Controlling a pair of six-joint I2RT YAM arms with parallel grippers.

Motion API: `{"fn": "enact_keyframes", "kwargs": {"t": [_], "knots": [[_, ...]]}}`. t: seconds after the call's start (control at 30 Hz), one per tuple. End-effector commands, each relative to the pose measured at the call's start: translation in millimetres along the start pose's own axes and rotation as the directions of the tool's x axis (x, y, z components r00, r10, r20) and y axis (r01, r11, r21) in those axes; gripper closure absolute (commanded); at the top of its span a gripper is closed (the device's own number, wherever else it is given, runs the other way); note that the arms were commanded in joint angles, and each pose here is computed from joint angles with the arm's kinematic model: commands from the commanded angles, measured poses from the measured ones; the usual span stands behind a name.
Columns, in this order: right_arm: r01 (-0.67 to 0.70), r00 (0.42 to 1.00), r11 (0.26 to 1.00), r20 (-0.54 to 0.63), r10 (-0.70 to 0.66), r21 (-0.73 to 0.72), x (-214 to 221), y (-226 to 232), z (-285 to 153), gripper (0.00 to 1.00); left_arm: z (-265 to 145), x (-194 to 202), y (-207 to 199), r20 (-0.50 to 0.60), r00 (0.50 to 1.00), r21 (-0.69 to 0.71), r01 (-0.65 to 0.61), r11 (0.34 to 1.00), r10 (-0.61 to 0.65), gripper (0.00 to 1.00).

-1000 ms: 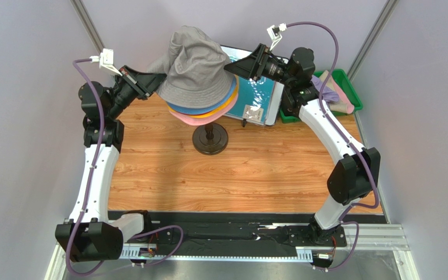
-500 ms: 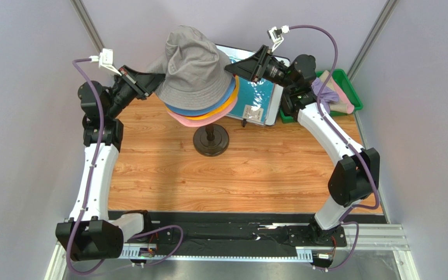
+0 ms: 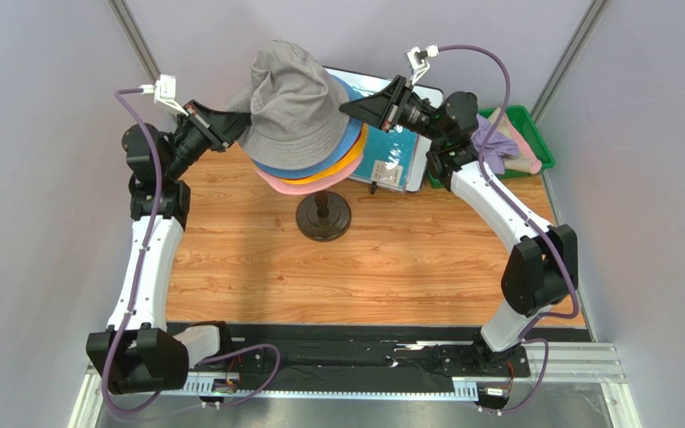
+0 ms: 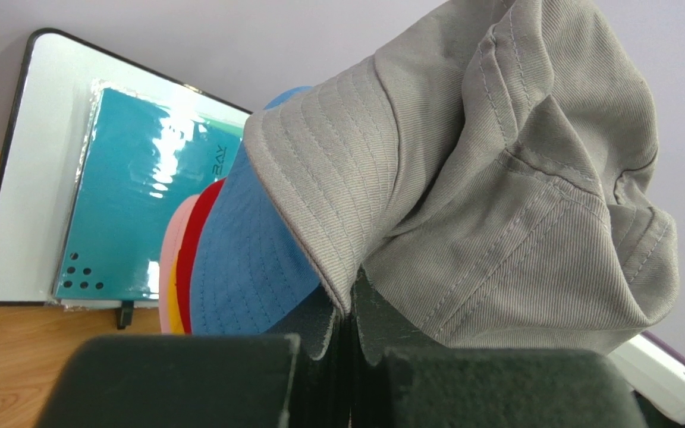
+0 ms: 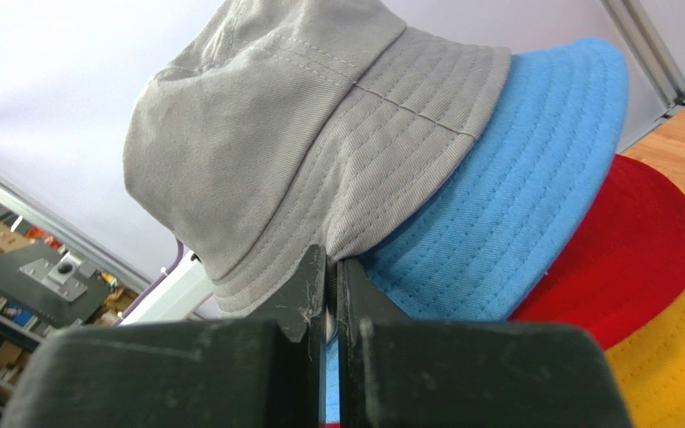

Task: Stack the hats
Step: Stack the hat on the hat.

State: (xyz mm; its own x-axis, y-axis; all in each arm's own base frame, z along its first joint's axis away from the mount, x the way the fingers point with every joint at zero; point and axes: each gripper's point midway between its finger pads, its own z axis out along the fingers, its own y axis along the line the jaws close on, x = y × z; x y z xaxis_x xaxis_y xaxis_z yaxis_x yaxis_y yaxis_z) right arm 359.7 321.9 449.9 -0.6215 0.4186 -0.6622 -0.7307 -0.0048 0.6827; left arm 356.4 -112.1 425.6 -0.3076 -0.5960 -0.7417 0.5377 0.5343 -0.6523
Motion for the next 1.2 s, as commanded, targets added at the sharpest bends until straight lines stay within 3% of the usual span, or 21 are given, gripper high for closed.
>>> {"fn": "enact_keyframes", "kwargs": {"t": [0.0, 0.07, 0.1, 0.2, 0.23, 0.5, 0.63, 0.87, 1.07, 1.17], "knots": [[-0.034, 0.999, 0.997, 0.000, 0.034, 0.073, 25, -20, -12, 1.00, 2, 29, 27, -0.090, 0.995, -0.037, 0.038, 0.999, -0.041, 1.00], [-0.051, 0.999, 0.990, 0.021, 0.049, 0.129, 27, -31, -18, 1.00, 4, 30, 30, -0.092, 0.994, -0.045, 0.047, 0.998, -0.050, 0.92], [-0.036, 0.999, 0.989, 0.028, 0.032, 0.145, 27, -32, -22, 1.00, 3, 28, 29, -0.088, 0.995, -0.040, 0.045, 0.998, -0.048, 0.73], [-0.049, 0.999, 0.980, 0.022, 0.045, 0.194, 34, -42, -27, 1.00, 3, 22, 20, -0.067, 0.996, -0.012, 0.061, 0.998, -0.061, 0.42], [-0.055, 0.998, 0.978, 0.020, 0.052, 0.203, 35, -45, -27, 1.00, 1, 20, 15, -0.058, 0.997, -0.002, 0.059, 0.998, -0.059, 0.40], [-0.073, 0.997, 0.959, 0.023, 0.070, 0.275, 41, -66, -30, 1.00, -3, -12, 2, 0.042, 0.996, 0.030, 0.078, 0.996, -0.080, 0.39], [-0.079, 0.997, 0.951, 0.024, 0.075, 0.300, 45, -73, -34, 1.00, 1, -21, 12, 0.053, 0.990, 0.040, 0.132, 0.990, -0.134, 0.40], [-0.050, 0.999, 0.941, 0.018, 0.047, 0.335, 44, -70, -40, 1.00, -4, -36, 0, 0.087, 0.987, 0.122, 0.121, 0.985, -0.133, 0.36], [-0.035, 0.999, 0.932, 0.014, 0.032, 0.360, 44, -70, -45, 1.00, 0, -43, -4, 0.094, 0.988, 0.137, 0.110, 0.984, -0.123, 0.41], [-0.035, 0.999, 0.928, 0.014, 0.032, 0.370, 45, -72, -45, 1.00, 1, -44, -3, 0.088, 0.987, 0.145, 0.120, 0.982, -0.134, 0.52]]}}
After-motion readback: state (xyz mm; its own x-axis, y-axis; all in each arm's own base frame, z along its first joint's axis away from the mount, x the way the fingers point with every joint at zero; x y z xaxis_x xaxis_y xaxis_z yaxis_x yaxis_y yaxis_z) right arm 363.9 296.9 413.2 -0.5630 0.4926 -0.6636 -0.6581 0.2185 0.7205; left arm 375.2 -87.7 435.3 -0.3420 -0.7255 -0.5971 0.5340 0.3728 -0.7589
